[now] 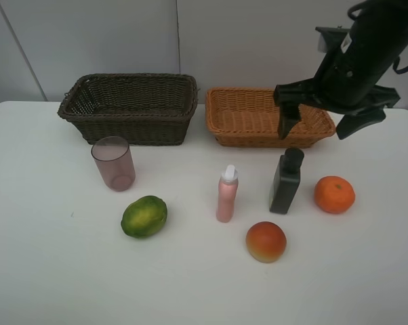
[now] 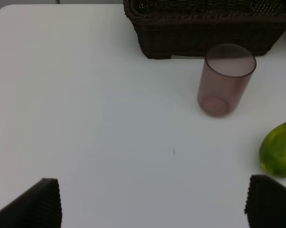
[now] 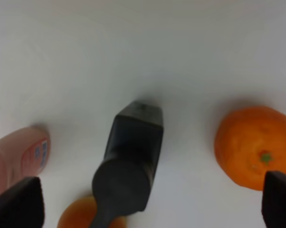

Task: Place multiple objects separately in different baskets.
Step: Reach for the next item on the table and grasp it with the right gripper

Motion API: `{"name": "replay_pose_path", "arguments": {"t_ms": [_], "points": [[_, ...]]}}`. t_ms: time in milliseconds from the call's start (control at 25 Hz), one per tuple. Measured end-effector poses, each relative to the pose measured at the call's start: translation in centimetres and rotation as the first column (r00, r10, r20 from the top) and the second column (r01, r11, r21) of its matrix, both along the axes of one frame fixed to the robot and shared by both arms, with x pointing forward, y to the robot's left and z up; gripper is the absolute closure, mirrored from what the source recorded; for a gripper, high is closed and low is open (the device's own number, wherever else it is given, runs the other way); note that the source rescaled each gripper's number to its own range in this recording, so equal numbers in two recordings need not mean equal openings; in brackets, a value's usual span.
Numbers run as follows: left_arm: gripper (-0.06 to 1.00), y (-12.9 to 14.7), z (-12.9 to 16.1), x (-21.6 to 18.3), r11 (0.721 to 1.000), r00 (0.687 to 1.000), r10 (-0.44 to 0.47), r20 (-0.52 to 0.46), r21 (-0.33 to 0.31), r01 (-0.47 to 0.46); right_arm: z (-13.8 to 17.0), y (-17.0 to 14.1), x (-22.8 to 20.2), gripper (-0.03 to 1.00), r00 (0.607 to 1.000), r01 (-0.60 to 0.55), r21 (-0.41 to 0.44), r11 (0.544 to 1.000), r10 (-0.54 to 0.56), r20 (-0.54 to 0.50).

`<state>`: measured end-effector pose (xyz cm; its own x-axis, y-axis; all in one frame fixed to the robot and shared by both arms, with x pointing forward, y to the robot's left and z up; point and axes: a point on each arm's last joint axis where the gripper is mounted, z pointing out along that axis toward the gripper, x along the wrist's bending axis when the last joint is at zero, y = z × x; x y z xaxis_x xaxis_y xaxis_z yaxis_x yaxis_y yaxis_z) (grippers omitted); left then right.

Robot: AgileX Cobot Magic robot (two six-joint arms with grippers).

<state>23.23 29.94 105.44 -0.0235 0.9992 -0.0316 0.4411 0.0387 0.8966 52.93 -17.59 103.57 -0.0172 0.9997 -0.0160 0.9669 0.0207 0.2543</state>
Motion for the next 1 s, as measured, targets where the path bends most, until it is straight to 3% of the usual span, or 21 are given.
{"name": "replay_pose_path", "arguments": {"t_ms": [320, 880, 1000], "points": [[-0.06, 0.0, 0.0, 0.0, 1.000, 1.000, 0.000, 0.000, 0.000, 0.000, -3.1, 0.9, 1.6, -0.02, 0.997, 0.072, -0.011, 0.997, -0.073, -0.027], [-0.06, 0.0, 0.0, 0.0, 1.000, 1.000, 0.000, 0.000, -0.001, 0.000, -8.2, 1.6, 2.9, -0.02, 0.987, 0.080, -0.067, 0.995, -0.088, -0.136], [-0.06, 0.0, 0.0, 0.0, 1.000, 1.000, 0.000, 0.000, -0.001, 0.000, -8.9, 1.6, 3.0, 0.02, 0.985, 0.078, -0.075, 0.994, -0.089, -0.151]]}}
